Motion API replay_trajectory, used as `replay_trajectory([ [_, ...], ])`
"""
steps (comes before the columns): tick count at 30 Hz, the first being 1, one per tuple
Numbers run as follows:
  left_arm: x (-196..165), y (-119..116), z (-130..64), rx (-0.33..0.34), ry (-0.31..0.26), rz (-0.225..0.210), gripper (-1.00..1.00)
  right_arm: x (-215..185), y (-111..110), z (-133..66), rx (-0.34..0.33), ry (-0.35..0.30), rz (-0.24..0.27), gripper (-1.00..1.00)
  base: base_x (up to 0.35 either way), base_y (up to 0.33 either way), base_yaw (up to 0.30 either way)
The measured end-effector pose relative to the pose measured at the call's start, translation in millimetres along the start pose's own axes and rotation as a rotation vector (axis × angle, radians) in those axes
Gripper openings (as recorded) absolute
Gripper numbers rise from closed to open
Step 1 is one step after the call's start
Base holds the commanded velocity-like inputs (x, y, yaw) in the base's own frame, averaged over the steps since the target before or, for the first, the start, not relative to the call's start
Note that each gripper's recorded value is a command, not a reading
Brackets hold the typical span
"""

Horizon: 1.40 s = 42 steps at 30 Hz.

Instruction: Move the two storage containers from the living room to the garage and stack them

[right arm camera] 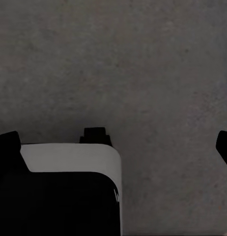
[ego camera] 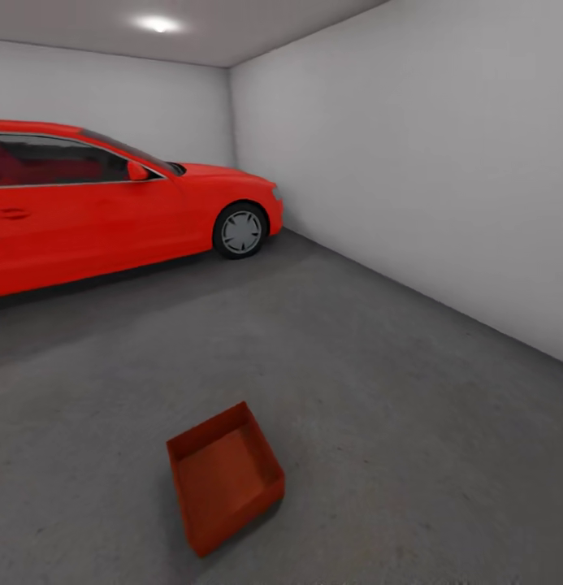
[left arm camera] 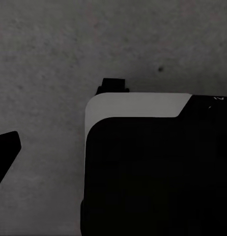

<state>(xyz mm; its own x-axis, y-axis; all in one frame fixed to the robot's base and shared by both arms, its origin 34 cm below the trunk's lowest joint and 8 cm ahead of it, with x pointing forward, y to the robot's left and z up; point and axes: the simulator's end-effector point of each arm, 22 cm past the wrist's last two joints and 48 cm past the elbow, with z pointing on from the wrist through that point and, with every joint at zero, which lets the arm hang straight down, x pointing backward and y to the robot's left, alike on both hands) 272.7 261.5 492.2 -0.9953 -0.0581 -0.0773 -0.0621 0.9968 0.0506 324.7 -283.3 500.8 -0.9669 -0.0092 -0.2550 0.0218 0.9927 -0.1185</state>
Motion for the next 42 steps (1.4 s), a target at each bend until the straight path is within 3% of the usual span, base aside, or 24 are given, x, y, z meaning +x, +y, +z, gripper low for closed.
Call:
replay_trajectory([
  [8,-2.5,-0.1,-0.7,0.0,-0.006,0.0,1.0,-2.6,-0.2,-0.5,0.001,-0.006,0.002,1.0,-0.007,0.27,-0.256],
  [25,-8.4,-0.4,-2.2,0.001,-0.021,-0.001,1.0,-8.7,1.2,-1.8,-0.007,-0.021,0.003,1.0,0.0,0.02,-0.262],
  [42,-14.4,-0.6,-4.0,0.002,-0.036,-0.002,1.0,-15.1,1.1,-3.2,-0.007,-0.036,0.005,1.0,0.0,0.311,-0.262],
])
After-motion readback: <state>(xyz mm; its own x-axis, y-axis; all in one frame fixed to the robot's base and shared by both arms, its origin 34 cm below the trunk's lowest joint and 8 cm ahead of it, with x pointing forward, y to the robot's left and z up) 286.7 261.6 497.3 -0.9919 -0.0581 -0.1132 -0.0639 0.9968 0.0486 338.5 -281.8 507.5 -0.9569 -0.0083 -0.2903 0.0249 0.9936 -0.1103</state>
